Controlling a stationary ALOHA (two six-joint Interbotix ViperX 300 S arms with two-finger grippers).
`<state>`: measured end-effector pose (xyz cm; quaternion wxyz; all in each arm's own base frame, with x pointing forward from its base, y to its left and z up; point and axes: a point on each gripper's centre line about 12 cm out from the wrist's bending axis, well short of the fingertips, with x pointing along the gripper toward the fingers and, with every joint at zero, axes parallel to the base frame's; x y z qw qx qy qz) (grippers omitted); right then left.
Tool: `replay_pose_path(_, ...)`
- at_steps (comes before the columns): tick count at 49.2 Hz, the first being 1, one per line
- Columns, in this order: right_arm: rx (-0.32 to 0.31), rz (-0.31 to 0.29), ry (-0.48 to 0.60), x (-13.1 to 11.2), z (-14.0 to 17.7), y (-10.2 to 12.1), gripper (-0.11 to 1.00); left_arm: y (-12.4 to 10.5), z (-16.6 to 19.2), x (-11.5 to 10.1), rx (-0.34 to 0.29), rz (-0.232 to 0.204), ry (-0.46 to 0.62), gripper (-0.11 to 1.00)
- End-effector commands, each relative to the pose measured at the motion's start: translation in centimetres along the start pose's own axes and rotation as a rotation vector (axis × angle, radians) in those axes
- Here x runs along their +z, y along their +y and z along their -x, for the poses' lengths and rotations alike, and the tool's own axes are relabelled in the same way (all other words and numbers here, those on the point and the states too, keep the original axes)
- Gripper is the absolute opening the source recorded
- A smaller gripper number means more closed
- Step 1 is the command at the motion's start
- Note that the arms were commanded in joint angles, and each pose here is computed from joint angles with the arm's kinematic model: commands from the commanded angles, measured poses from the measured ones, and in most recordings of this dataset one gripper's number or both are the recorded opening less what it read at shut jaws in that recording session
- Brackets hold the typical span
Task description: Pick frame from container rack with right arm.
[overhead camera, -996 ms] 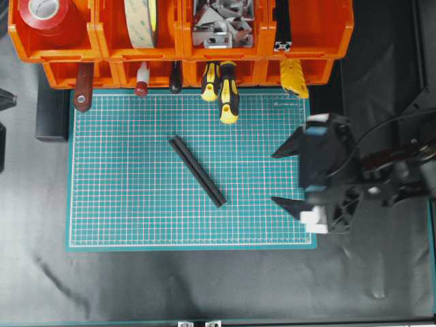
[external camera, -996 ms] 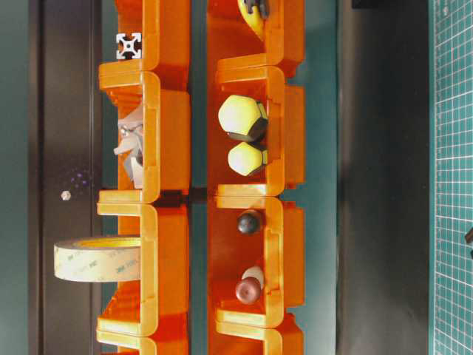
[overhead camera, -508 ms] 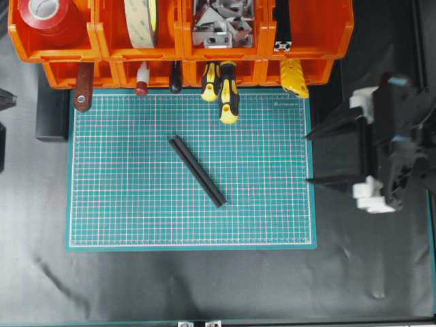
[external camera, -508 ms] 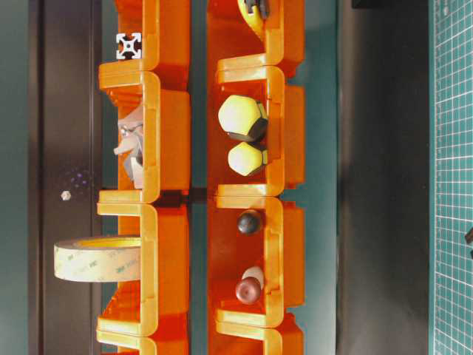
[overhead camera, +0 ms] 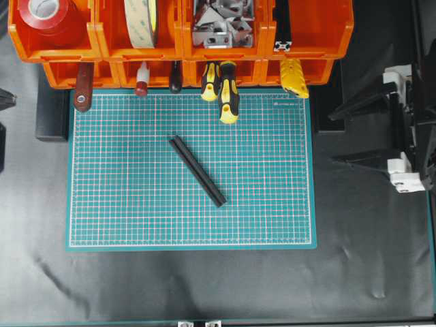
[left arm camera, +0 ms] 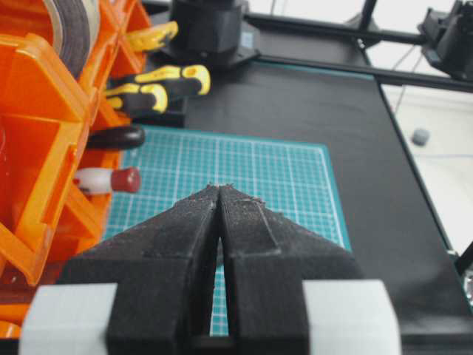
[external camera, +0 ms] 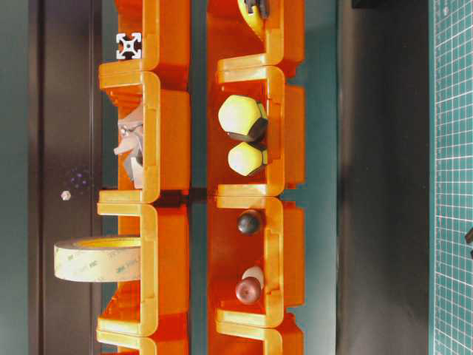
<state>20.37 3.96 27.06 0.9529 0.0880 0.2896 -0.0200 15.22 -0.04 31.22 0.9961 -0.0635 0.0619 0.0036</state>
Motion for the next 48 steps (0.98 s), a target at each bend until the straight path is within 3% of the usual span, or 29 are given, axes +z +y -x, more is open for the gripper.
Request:
replay_pose_path(1, 0.012, -0.002, -0.021, 0.5, 0.2, 0.1, 0.82, -0.2, 0.2, 1.4, -0.003, -0.001, -0.037, 0.00)
replay_pose_path(32, 0.021, 0.046, -0.063, 0.8, 0.1, 0.2, 0.80, -0.4, -0.4, 1.7, -0.025, -0.005, -0.096, 0.00)
replay_pose_path(48, 0.064, 0.079, -0.136, 1.7, 0.1, 0.6, 0.74, -0.4, -0.7, 1.6, -0.022, -0.017, -0.107, 0.00)
